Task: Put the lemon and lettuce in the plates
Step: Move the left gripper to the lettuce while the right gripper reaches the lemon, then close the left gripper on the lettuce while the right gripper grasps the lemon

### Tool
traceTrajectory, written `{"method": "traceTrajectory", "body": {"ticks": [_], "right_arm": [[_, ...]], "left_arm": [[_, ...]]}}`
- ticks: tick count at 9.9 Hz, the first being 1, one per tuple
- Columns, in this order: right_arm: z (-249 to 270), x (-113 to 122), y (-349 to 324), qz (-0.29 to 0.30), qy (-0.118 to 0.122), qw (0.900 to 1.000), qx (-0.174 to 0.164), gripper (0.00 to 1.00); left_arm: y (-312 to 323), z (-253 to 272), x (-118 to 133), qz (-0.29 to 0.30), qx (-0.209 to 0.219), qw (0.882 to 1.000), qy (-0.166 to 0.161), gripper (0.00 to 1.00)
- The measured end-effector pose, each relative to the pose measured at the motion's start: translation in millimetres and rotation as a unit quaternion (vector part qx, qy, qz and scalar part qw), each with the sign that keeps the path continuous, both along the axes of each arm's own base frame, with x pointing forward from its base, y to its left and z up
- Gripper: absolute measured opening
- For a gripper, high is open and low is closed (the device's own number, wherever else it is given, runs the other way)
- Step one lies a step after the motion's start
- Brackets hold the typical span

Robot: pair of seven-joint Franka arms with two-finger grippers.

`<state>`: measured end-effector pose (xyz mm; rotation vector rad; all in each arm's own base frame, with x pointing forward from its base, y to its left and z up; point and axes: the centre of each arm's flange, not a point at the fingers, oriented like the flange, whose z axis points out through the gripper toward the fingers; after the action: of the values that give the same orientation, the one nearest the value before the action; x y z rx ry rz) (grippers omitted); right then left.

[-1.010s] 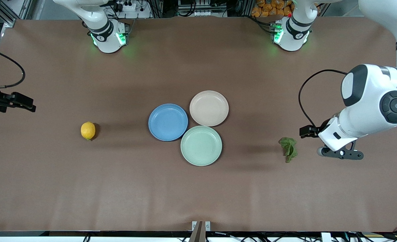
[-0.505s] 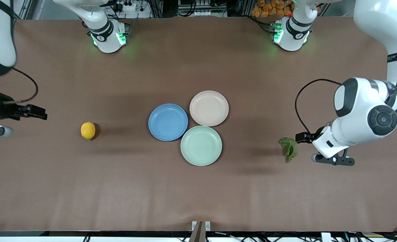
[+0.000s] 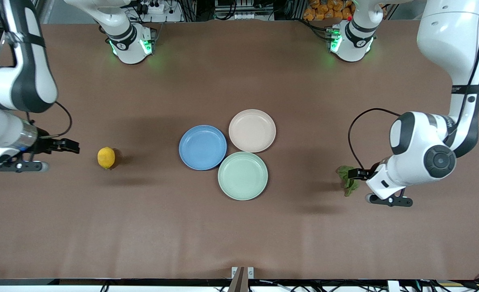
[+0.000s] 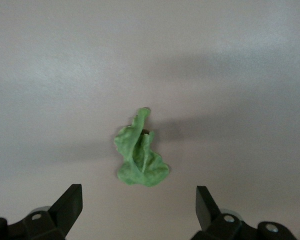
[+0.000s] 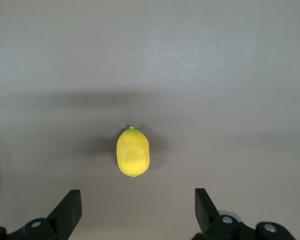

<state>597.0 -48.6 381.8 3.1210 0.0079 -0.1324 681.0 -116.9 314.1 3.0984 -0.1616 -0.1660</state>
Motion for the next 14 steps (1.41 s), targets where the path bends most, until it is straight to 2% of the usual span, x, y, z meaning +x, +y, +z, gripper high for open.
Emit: {"method": "traceTrajectory", "body": {"ticks": [2, 5, 10, 12, 14], "right_arm": [[-41.9, -12.9, 2.7, 0.002, 0.011, 1.0, 0.001, 1.0], [-80.3, -15.6, 5.6, 0.005, 0.028, 1.0, 0.001, 1.0], [-139.9, -25.9, 11.5, 0.005, 0.021, 1.0, 0.005, 1.0], [-156.4, -29.7, 18.8, 0.007, 0.011, 1.0, 0.009, 1.0], [-170.2, -34.7, 21.9, 0.01, 0.003, 1.0, 0.009, 1.0]], "left_arm": [[-18.1, -14.5, -7.8, -0.006, 0.022, 1.0, 0.009, 1.0], [-27.7, -45.0, -13.3, 0.012, 0.034, 0.999, 0.01, 1.0], [-18.9, -67.1, -15.0, 0.018, 0.03, 0.999, 0.001, 1.0], [-15.7, -87.2, -14.6, 0.021, 0.028, 0.999, 0.002, 1.0], [-11.5, -99.6, -15.1, 0.009, 0.042, 0.999, 0.003, 1.0]]}}
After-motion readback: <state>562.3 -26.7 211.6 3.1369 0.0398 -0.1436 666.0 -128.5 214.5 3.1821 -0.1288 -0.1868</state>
